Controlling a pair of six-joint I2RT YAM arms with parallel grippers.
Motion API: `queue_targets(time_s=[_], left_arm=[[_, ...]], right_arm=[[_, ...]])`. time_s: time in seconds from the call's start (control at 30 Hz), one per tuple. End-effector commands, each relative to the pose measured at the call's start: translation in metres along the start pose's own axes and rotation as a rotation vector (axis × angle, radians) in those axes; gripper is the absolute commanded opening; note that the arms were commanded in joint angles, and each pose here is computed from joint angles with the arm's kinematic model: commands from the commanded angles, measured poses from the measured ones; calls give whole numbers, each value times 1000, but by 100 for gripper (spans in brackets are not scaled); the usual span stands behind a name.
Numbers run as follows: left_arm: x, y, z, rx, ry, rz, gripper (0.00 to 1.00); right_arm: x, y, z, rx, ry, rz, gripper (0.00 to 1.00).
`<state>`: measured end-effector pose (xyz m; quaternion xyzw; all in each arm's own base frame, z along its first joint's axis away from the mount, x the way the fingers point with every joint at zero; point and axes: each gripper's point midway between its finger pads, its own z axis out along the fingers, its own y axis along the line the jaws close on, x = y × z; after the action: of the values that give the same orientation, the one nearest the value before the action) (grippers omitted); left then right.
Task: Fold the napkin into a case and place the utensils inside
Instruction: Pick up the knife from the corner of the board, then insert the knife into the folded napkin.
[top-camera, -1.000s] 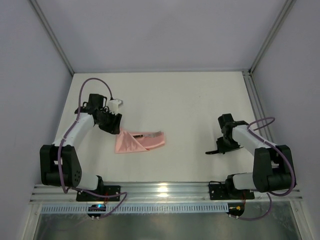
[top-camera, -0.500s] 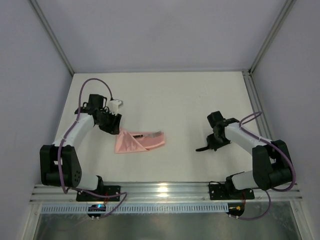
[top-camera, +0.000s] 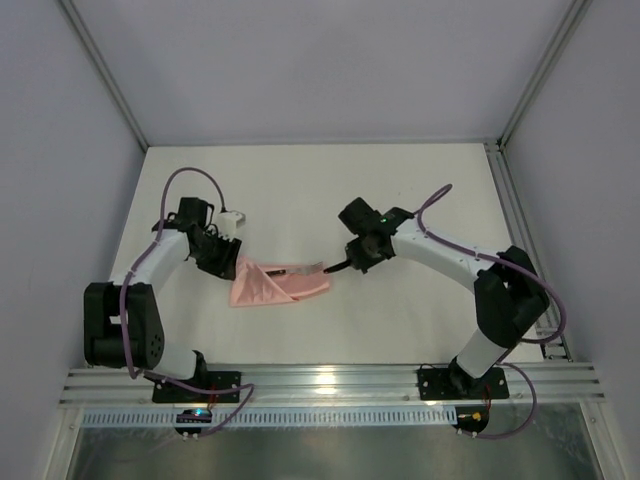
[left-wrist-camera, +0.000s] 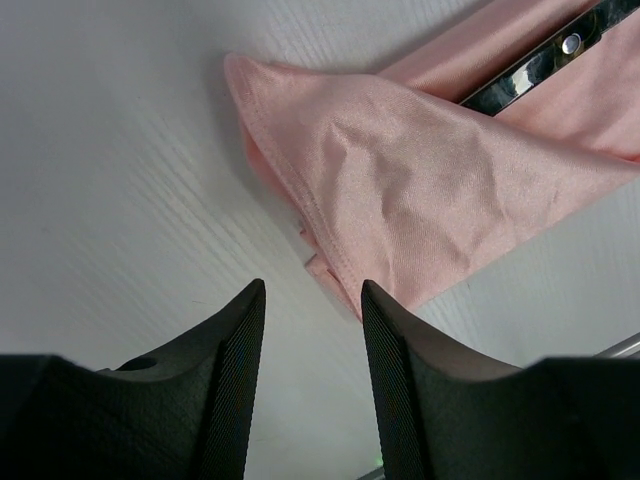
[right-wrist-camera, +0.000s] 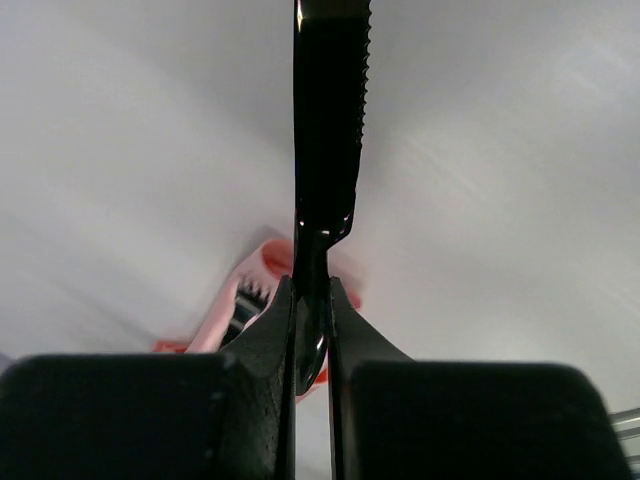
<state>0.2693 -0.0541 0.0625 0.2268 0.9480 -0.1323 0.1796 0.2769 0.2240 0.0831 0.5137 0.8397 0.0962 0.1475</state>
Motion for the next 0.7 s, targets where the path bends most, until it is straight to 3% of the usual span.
queue_targets(time_s=[0.0,0.23,0.67], left_arm=[[4,-1,4,22,5,8,45],[8,-9,12,71,9,1,40],[14,-22,15,148,12,5,27]], right_arm=[[38,34,-9,-39,22,46,4],[84,55,15,19,41,22,3],[120,24,25,164,8,-57,4]])
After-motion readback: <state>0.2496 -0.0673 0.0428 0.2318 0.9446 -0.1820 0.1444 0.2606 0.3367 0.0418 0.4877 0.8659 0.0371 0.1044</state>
